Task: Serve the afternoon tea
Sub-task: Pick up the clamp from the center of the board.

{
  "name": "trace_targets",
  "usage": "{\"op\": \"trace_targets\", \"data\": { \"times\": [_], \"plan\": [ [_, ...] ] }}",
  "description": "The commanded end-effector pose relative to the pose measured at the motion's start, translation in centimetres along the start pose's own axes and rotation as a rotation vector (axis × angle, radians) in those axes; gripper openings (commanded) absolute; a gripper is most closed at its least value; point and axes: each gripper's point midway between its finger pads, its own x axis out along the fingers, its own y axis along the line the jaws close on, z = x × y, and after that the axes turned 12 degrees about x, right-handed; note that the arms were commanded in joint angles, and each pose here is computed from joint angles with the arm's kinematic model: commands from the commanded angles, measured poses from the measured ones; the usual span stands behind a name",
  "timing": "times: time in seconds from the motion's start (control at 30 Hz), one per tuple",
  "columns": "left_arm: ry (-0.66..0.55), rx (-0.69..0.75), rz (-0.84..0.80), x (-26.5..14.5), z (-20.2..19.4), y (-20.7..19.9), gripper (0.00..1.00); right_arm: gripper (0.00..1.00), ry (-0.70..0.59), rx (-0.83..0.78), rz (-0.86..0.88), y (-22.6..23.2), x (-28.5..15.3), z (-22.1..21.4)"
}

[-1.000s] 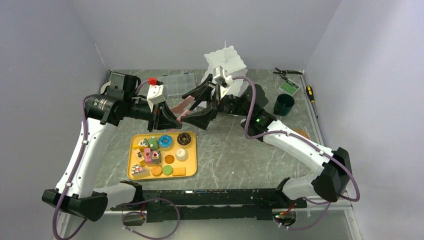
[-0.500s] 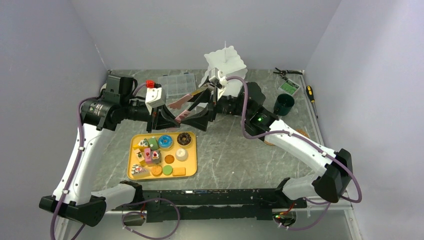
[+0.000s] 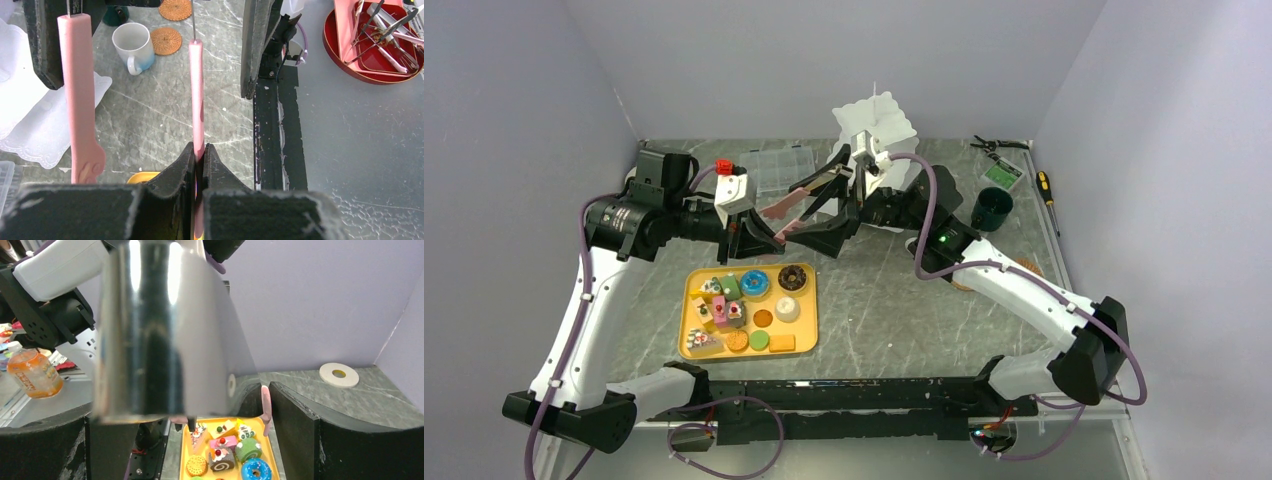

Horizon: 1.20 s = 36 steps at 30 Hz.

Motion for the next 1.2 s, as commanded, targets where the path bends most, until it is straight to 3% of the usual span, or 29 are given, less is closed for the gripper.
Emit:
{"op": "trace_targets", "data": {
  "times": [0.0,0.23,0.7,1.07,1.17],
  "plan": [
    [-0.029,0.057,-0.002,-0.1,1.2,0.0,0.03,0.95,-0.029,-0.048,0.041,1.3,0.2,2.0],
    [-0.029,0.067,-0.002,-0.2,1.3,0.0,0.03,0.9,0.004,-0.035,0.039,0.9,0.5,1.4],
    [-0.023,0.087,-0.001,-0.4,1.7,-0.2,0.03,0.64,-0.009,-0.098,-0.028,-0.2,0.0,0.8],
    [-0.025,0.094,-0.019,-0.6,2.1,-0.7,0.03,0.5,-0.013,-0.12,0.002,0.5,-0.5,1.0],
    [-0.023,0.101,-0.024,-0.7,2.1,-0.9,0.03,0.58,-0.006,-0.11,0.022,0.7,-0.9,1.2]
  ]
}}
